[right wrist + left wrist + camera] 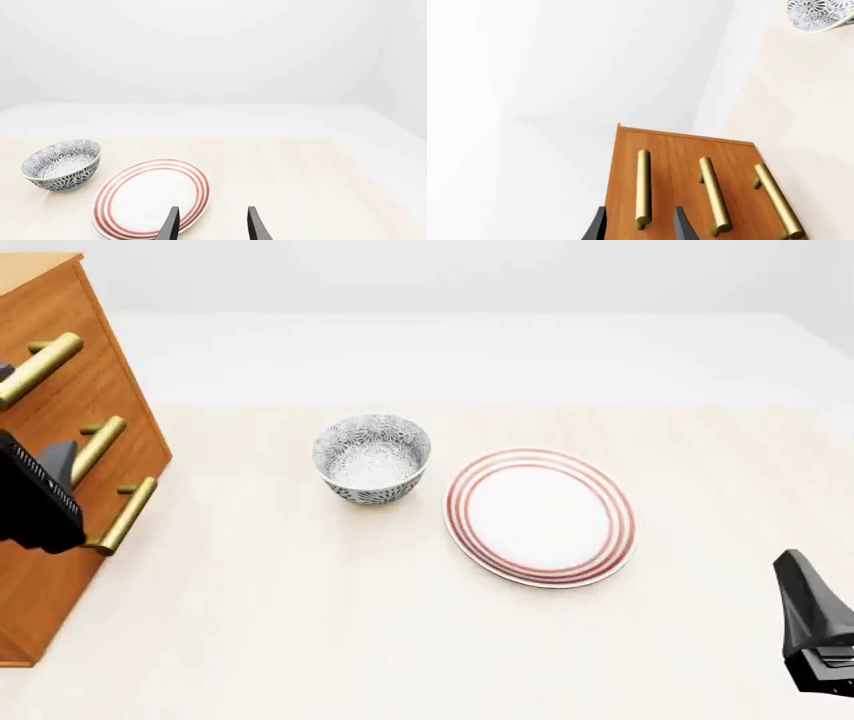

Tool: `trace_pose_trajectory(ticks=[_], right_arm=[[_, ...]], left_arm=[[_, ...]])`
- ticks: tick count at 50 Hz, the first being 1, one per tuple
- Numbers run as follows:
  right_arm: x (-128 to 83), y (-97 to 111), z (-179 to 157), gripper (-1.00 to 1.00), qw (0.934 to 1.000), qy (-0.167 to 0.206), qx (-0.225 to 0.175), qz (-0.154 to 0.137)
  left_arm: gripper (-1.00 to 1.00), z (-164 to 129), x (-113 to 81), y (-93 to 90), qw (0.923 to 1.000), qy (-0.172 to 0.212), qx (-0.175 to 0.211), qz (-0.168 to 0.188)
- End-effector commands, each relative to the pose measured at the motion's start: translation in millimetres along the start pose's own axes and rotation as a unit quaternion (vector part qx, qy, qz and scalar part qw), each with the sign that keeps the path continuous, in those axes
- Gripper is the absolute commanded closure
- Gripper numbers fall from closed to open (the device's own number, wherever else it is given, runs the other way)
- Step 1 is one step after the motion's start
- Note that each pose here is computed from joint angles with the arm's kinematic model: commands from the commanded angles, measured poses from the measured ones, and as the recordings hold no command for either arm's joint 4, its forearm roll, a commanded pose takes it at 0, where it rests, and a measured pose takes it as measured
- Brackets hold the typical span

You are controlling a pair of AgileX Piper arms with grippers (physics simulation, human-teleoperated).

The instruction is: Open the top drawer of the cabinet.

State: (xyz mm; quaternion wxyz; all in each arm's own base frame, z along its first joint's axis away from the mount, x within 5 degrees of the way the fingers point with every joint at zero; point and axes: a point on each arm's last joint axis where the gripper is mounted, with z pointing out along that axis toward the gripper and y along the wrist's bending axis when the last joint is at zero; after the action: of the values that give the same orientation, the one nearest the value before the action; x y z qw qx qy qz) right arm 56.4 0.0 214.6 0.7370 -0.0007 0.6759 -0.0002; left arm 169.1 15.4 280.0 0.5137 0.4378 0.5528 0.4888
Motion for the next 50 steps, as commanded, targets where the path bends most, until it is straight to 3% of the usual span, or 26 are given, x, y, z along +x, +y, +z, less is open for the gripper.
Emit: trace_pose_trajectory(ticks=[1,9,50], right_arm=[[0.0,0.0,0.0,-1.0,1.0,0.0,0.0,0.0],[0.0,0.0,0.0,-1.0,1.0,0.0,0.0,0.0],[0.0,0.0,0.0,-1.0,1.0,0.0,0.0,0.0]], left_arm=[[-1.0,16.6,3.2,-8.5,0.9998,0.006,0.005,0.018],[-1.0,30.4,8.5,-16.1,0.9996,0.017,0.012,0.017],[-1.0,58.0,43.8,-10.2,0.9957,0.092,0.002,0.01]])
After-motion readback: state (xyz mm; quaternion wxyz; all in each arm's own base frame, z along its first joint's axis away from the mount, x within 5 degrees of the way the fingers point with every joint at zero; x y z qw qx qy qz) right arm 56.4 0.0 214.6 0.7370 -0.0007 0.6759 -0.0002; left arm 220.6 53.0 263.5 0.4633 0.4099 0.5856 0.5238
